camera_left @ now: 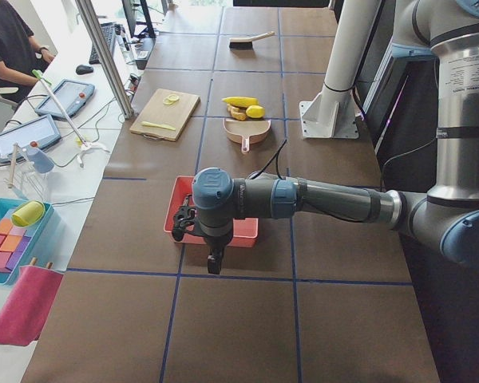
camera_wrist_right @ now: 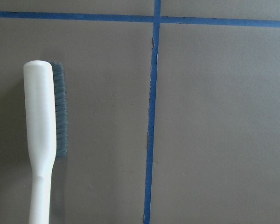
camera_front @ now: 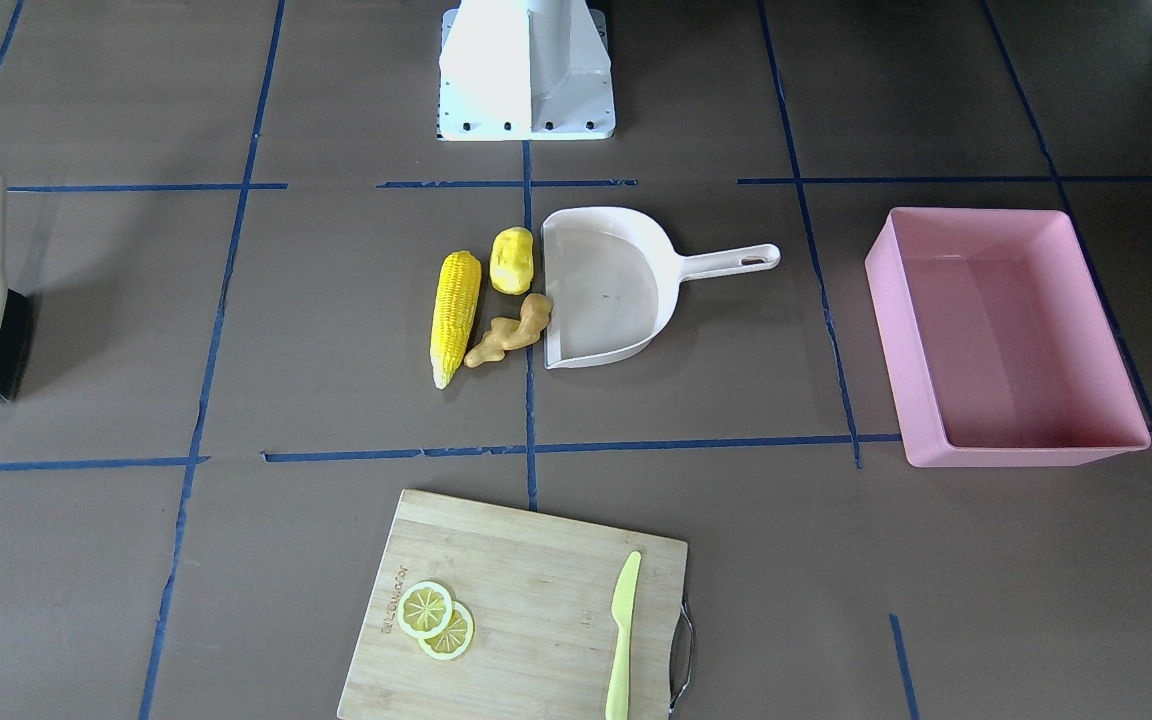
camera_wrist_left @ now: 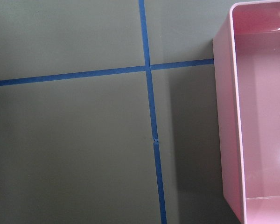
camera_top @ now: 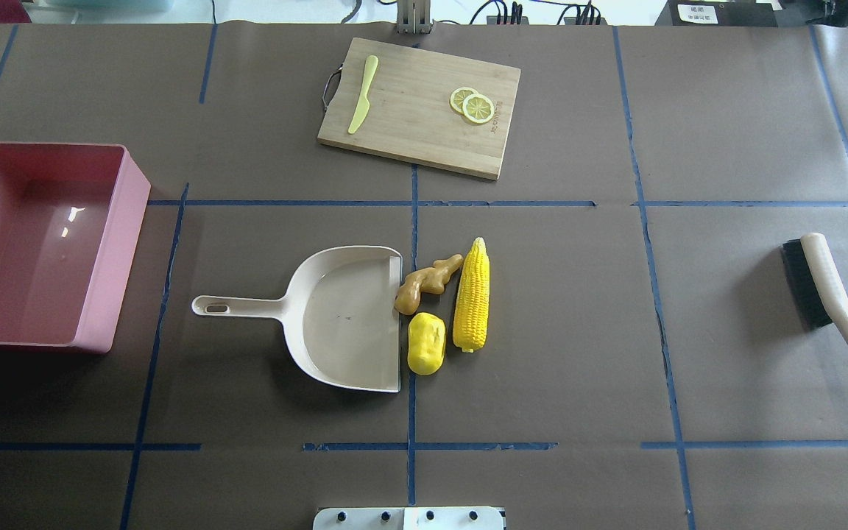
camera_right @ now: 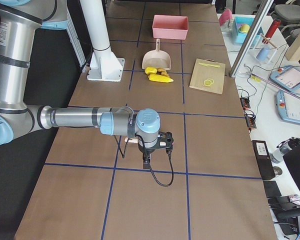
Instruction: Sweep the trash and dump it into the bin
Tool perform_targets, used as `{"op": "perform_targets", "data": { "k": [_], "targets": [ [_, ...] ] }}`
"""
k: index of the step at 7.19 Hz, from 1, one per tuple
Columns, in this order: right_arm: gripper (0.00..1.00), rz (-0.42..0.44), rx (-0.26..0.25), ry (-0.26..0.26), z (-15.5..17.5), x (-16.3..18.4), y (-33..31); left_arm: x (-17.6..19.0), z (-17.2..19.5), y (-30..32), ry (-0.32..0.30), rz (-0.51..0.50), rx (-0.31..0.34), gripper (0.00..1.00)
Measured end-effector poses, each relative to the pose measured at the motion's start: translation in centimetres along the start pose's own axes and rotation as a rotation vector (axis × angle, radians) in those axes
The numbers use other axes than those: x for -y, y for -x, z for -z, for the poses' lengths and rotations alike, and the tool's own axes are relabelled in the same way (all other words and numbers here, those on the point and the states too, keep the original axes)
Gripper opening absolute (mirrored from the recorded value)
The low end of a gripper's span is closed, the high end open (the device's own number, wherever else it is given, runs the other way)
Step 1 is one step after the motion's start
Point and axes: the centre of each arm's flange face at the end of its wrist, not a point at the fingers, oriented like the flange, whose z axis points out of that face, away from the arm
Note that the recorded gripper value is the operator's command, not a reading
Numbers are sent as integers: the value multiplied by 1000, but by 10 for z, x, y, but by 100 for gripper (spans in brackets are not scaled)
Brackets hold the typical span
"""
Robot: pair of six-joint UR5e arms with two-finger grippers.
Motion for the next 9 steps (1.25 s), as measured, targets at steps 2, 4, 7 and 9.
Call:
{"op": "perform_targets", "data": {
  "k": [2,4,7,9],
  "targets": [
    [100,2,2,-1,0,1,2,0,4,-4,-7,-8,5,100],
    [99,18,23,8,-3,3,12,-2,4,-5,-7,-8,6,100],
    [99,77,55,18,-28,8,57,2,5,-10,-11,-21,5,100],
    [98,41,56,-1,-63,-3,98,5,7,-14,-32,-53,2,100]
  ]
}}
